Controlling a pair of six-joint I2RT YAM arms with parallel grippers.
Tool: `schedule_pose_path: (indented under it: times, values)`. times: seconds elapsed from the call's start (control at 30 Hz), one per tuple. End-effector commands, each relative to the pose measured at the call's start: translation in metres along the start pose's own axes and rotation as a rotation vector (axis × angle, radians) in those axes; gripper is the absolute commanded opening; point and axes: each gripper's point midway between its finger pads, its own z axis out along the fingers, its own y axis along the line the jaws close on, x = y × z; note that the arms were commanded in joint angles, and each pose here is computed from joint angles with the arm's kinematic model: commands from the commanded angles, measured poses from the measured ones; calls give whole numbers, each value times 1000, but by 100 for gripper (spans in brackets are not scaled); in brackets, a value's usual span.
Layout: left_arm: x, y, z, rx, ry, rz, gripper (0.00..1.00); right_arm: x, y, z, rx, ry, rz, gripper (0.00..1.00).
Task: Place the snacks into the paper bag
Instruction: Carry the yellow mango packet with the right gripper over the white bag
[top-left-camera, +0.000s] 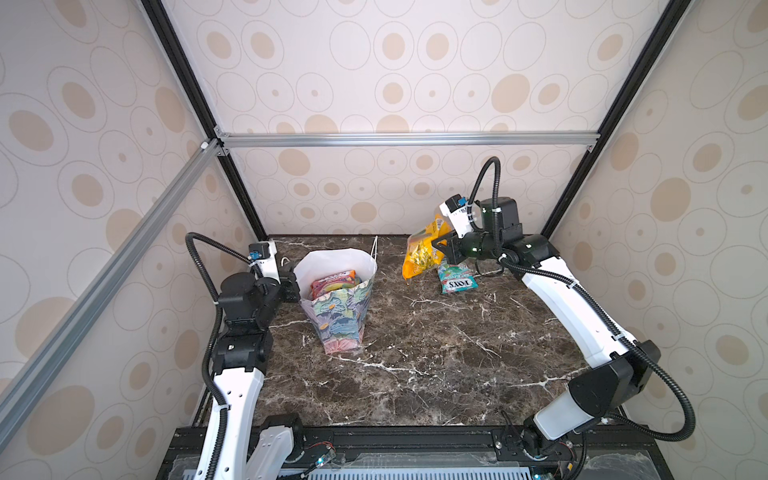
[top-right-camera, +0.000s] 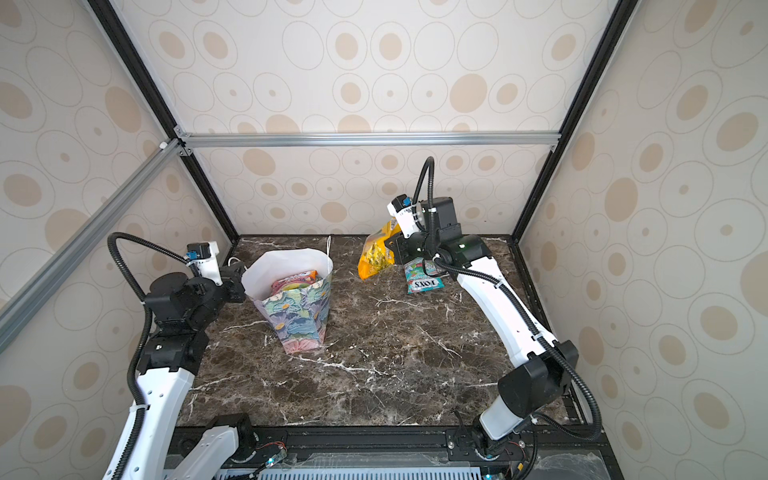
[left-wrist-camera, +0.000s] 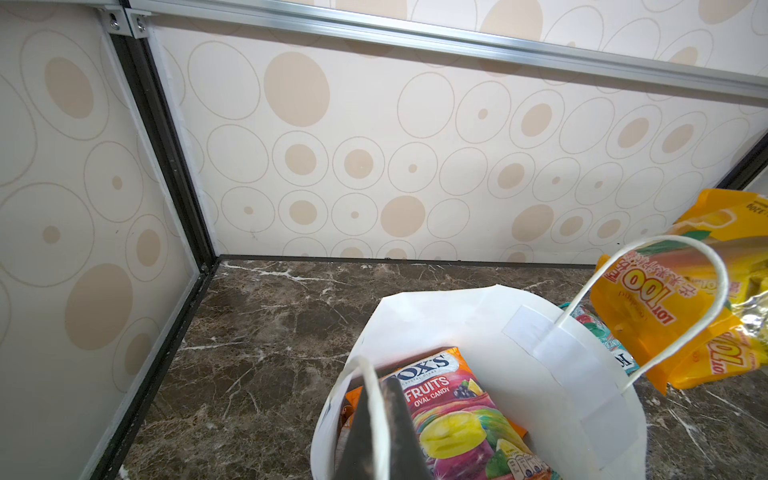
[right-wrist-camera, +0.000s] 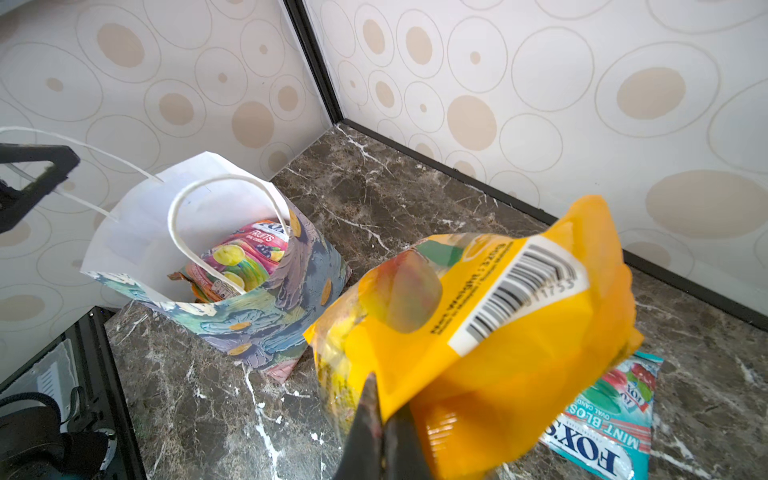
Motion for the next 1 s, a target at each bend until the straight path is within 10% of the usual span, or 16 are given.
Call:
schedule_pose_path:
  times: [0.0, 0.97]
  values:
    - [-17, -3, -8, 10, -53, 15, 0, -50, 21, -36, -4, -153, -102, 0]
    - [-17, -4, -8, 14, -53, 17, 0, -139, 102, -62, -131, -329, -244, 0]
